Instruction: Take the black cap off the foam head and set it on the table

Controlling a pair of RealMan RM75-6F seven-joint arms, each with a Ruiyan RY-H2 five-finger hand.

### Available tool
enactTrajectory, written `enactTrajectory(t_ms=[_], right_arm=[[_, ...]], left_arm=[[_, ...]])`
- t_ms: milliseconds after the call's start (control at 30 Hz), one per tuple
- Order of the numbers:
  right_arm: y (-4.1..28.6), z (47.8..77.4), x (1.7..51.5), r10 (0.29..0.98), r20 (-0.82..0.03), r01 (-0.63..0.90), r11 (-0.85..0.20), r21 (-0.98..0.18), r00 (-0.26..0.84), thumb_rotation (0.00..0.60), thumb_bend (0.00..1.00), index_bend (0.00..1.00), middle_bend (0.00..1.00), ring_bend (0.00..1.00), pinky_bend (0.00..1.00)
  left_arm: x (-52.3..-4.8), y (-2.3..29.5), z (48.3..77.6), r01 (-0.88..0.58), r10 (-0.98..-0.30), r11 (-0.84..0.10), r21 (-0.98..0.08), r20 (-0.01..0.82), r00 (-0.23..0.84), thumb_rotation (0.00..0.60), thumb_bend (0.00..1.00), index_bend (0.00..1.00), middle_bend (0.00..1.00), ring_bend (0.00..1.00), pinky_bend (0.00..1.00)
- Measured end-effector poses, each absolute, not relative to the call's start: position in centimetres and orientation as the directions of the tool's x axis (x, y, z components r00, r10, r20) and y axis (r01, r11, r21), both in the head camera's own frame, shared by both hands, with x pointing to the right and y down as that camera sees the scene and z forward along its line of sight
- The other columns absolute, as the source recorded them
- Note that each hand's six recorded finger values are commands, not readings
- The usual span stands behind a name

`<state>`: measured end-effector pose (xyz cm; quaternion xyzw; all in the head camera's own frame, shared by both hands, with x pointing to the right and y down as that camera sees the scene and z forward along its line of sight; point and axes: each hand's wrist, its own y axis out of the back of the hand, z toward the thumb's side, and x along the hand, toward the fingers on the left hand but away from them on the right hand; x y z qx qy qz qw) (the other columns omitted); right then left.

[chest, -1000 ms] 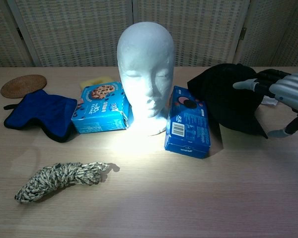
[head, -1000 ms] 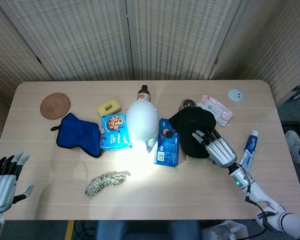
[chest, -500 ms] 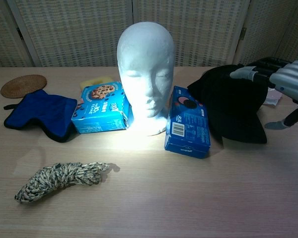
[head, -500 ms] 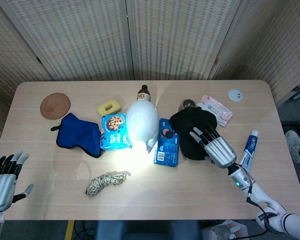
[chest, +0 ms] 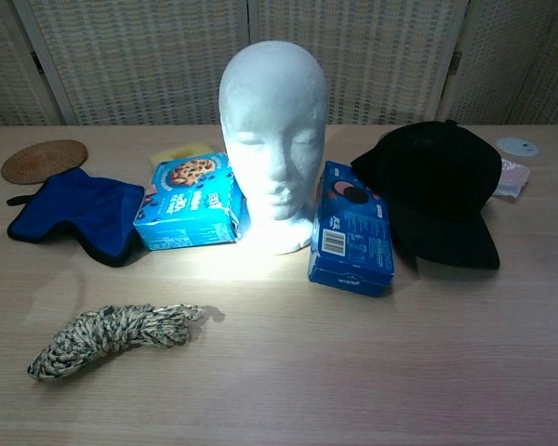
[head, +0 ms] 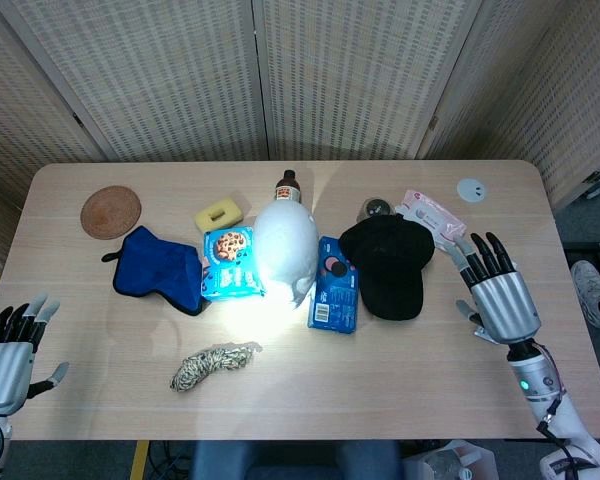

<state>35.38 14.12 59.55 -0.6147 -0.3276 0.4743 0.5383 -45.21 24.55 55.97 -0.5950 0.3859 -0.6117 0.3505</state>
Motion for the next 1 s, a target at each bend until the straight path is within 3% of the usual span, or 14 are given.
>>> enactTrajectory(t_ms=[367, 633, 1000], right_arm=[[17.0, 55.9, 40.7, 0.934, -0.312, -0.135, -0.292, -0.947, 0.171, 0.600, 0.00, 0.13, 0.14, 0.09, 0.18], [19.3, 55.3, 42.1, 0.923, -0.365, -0.137, -0.349, -0.927, 0.122, 0.600, 0.00, 0.13, 0.15, 0.09, 0.18], [20.0, 55.3, 42.3, 0.917, -0.384, -0.132, -0.369, -0.920, 0.109, 0.600, 0.00, 0.13, 0.15, 0.09, 0.18]], left_arm=[[-44.9, 24.1, 56.2, -0.034, -0.892, -0.451, -0.892, 0.452, -0.028, 0.600, 0.20, 0.12, 0.05, 0.07, 0.01], [-45.1, 24.2, 56.1, -0.035, -0.895, -0.443, -0.896, 0.444, -0.034, 0.600, 0.20, 0.12, 0.05, 0.07, 0.01], [-45.0, 24.2, 56.2, -0.037, -0.895, -0.444, -0.895, 0.445, -0.027, 0.600, 0.20, 0.12, 0.05, 0.07, 0.01]])
